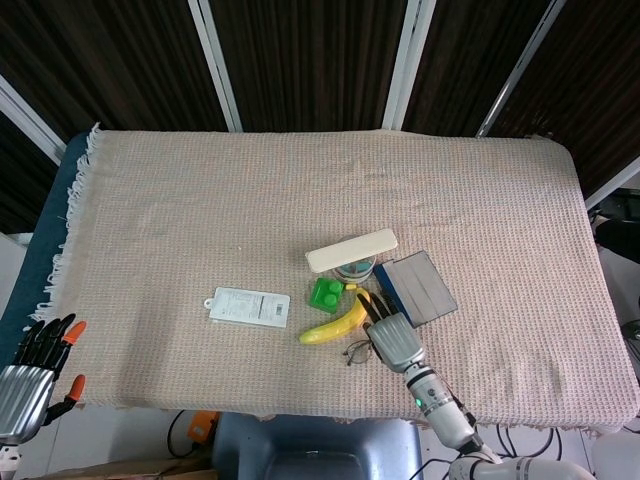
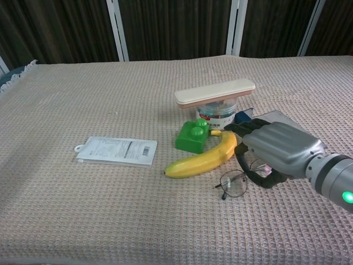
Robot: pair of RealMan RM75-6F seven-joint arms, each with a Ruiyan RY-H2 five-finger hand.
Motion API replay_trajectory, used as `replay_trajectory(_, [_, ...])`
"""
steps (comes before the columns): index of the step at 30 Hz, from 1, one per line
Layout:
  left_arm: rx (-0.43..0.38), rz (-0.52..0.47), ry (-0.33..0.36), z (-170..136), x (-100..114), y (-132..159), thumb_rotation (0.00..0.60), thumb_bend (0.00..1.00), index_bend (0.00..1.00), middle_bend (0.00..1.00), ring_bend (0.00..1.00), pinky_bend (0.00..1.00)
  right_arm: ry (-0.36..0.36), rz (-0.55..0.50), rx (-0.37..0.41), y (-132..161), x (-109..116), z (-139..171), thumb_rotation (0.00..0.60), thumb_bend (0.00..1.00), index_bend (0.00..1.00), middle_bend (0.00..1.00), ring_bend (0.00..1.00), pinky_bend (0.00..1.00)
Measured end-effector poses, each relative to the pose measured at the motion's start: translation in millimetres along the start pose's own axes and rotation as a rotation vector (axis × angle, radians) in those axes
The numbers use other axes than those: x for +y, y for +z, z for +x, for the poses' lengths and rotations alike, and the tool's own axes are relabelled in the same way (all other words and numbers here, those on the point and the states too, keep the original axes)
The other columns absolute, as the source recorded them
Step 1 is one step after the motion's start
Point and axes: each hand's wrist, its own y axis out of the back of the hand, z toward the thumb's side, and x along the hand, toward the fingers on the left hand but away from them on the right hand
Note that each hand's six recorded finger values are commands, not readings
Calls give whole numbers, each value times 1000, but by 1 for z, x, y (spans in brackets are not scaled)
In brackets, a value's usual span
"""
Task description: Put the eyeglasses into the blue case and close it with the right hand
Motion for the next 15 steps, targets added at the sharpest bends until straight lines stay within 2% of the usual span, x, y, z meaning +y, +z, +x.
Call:
replay_trajectory(8, [0, 1, 0, 0, 0, 0, 600, 426, 0, 0, 0, 19, -38, 24, 3, -5, 11, 2, 600, 581, 737, 127, 0, 0])
replay_trajectory(15, [4, 5, -2, 1, -1, 0, 600, 424, 0, 0, 0, 18, -122, 93, 35, -11, 32, 11, 600, 582, 737, 134, 0, 7])
